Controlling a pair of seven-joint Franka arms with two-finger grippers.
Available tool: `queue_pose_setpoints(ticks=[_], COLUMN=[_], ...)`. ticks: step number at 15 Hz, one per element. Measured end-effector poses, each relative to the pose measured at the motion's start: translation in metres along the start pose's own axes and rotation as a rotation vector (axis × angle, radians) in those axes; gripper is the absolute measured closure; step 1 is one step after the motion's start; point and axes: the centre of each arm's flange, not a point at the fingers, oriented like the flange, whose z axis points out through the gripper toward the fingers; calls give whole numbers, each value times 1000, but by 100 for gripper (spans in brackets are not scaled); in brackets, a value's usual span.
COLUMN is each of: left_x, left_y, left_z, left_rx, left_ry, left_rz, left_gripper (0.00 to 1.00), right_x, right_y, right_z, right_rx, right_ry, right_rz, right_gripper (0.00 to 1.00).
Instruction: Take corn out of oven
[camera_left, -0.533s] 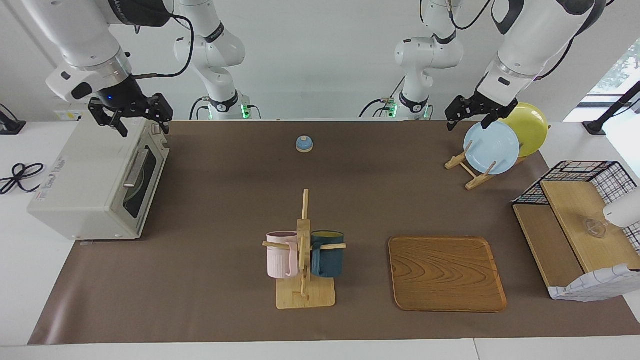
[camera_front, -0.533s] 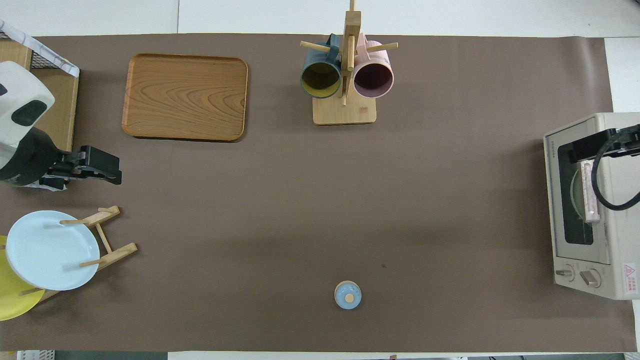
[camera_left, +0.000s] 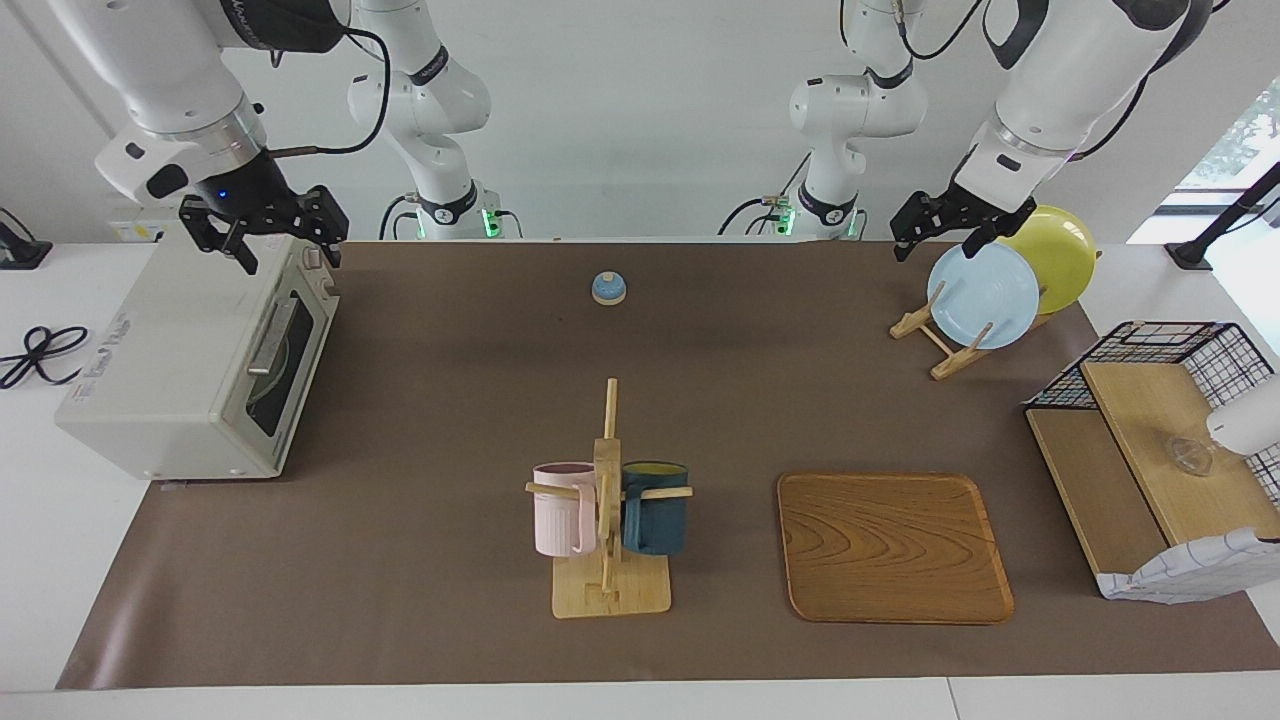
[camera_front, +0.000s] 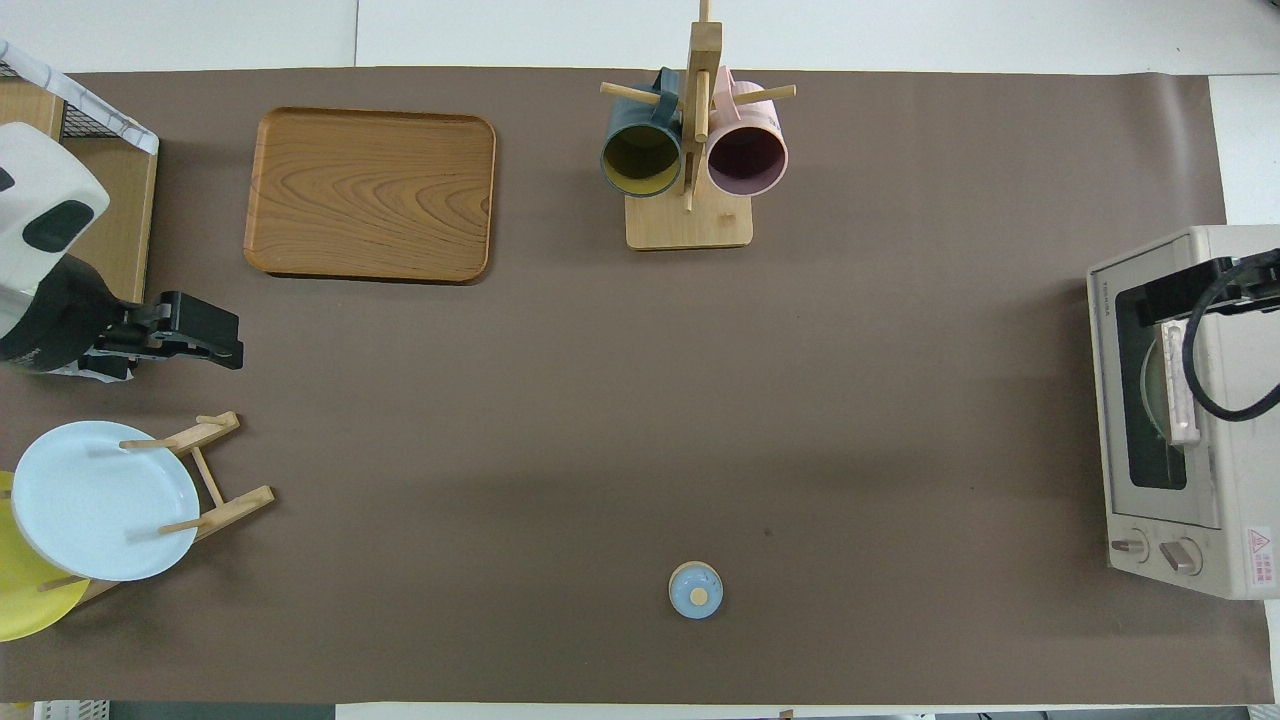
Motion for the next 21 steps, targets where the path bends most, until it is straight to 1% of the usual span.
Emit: queue_pose_setpoints(ticks=[3, 4, 6, 8, 10, 11, 12, 13, 15, 17, 19, 21], left_x=[0, 0, 0, 0, 0, 0, 0, 0, 0, 0, 0, 0], left_y=[0, 0, 0, 0, 0, 1, 1, 1, 1, 1, 1, 1], left_z=[0, 0, 0, 0, 0, 0, 0, 0, 0, 0, 0, 0], left_rx=[0, 0, 0, 0, 0, 0, 0, 0, 0, 0, 0, 0], left_ry=[0, 0, 0, 0, 0, 0, 0, 0, 0, 0, 0, 0], left_rz=[0, 0, 0, 0, 1, 1, 2, 2, 2, 2, 2, 2], left_gripper=[0, 0, 0, 0, 0, 0, 0, 0, 0, 0, 0, 0], right_x=[0, 0, -1, -1, 0, 0, 0, 0, -7, -16, -22, -26], right_y=[0, 0, -1, -4, -4, -3, -1, 3, 13, 19, 24, 35], right_z=[2, 3, 9, 16, 21, 26, 34, 45, 74, 98, 109, 115], right_rx=[1, 1, 3, 5, 4, 2, -7, -24, -66, -114, -157, -162], right_ry=[-4, -10, -24, -35, -27, -21, -8, 8, 20, 7, -8, -19], right_rz=[0, -1, -12, -51, -71, -70, -68, -61, -32, -8, 2, 23], right_gripper=[0, 7, 30, 50, 70, 77, 89, 99, 99, 99, 99, 99])
